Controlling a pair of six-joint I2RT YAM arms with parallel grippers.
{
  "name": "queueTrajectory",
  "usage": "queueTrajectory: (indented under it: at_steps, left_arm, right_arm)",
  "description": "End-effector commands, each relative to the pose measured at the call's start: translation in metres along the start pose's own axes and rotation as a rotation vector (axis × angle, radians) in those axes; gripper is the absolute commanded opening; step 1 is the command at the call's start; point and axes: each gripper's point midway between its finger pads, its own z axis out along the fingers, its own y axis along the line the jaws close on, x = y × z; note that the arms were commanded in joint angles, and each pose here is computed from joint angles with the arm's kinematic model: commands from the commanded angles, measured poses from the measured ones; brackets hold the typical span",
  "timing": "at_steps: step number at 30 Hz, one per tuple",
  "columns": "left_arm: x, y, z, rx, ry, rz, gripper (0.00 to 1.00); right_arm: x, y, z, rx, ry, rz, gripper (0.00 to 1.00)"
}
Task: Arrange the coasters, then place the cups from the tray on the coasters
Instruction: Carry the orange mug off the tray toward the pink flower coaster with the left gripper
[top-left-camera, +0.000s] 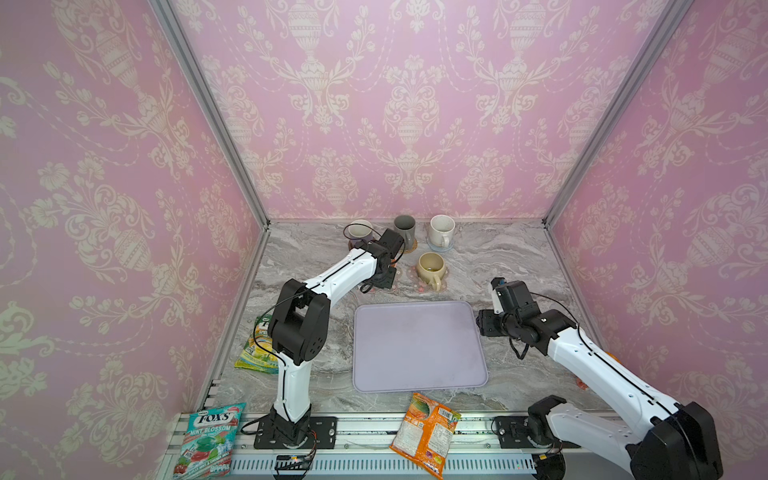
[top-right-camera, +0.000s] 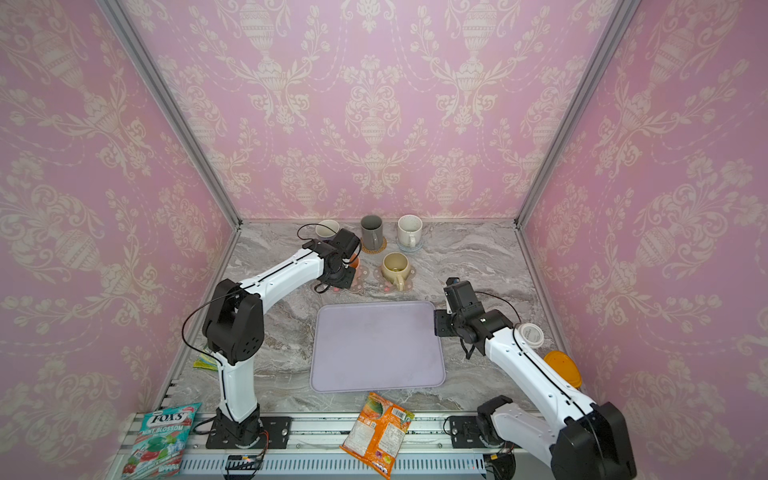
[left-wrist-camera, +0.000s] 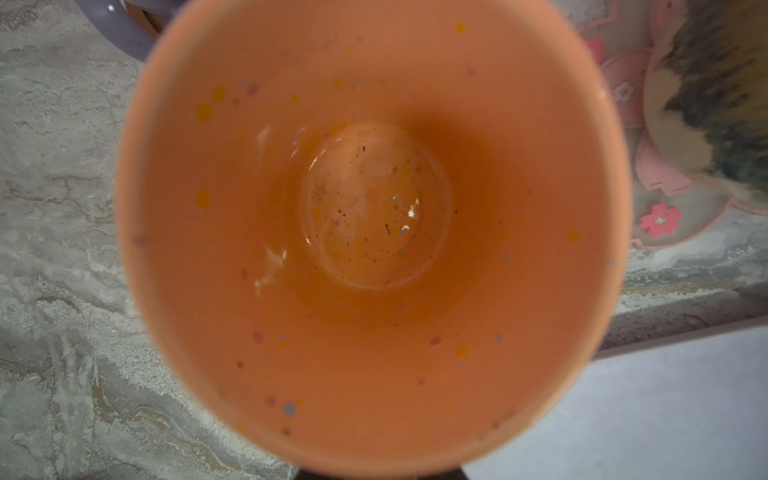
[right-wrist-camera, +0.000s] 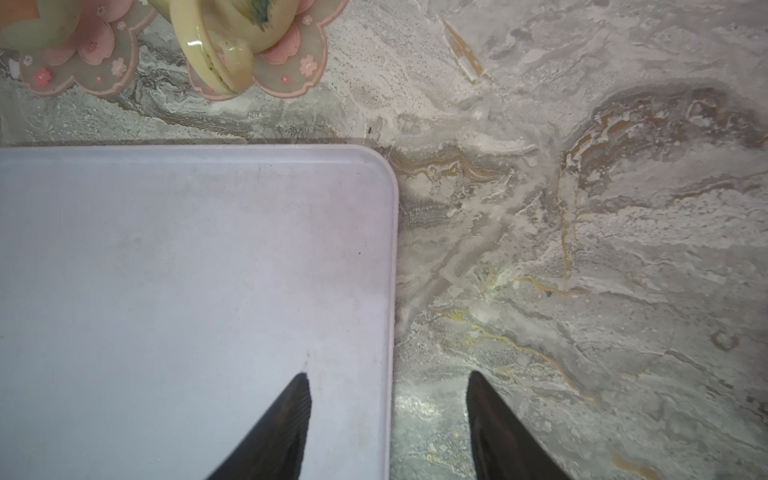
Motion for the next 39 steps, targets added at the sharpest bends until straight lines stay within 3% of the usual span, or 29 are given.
queueTrajectory:
  at_steps: [1, 34, 39]
  left_arm:
    - [-0.027, 0.008, -0.012, 0.008, -0.077, -0.090, 0.00]
    - [-0.034, -0.002, 0.010, 0.095, -0.072, -0.265, 0.00]
    - [-0.032, -0.005, 0.011, 0.111, -0.061, -0.278, 0.04]
  right_arm:
    - [-0.016, 0.006, -0.002, -0.026, -0.030, -0.009, 0.61]
    - [-0.013, 0.005, 0.010, -0.047, 0.007, 0.008, 0.60]
    - [-0.013, 0.006, 0.011, -0.055, 0.007, 0.015, 0.60]
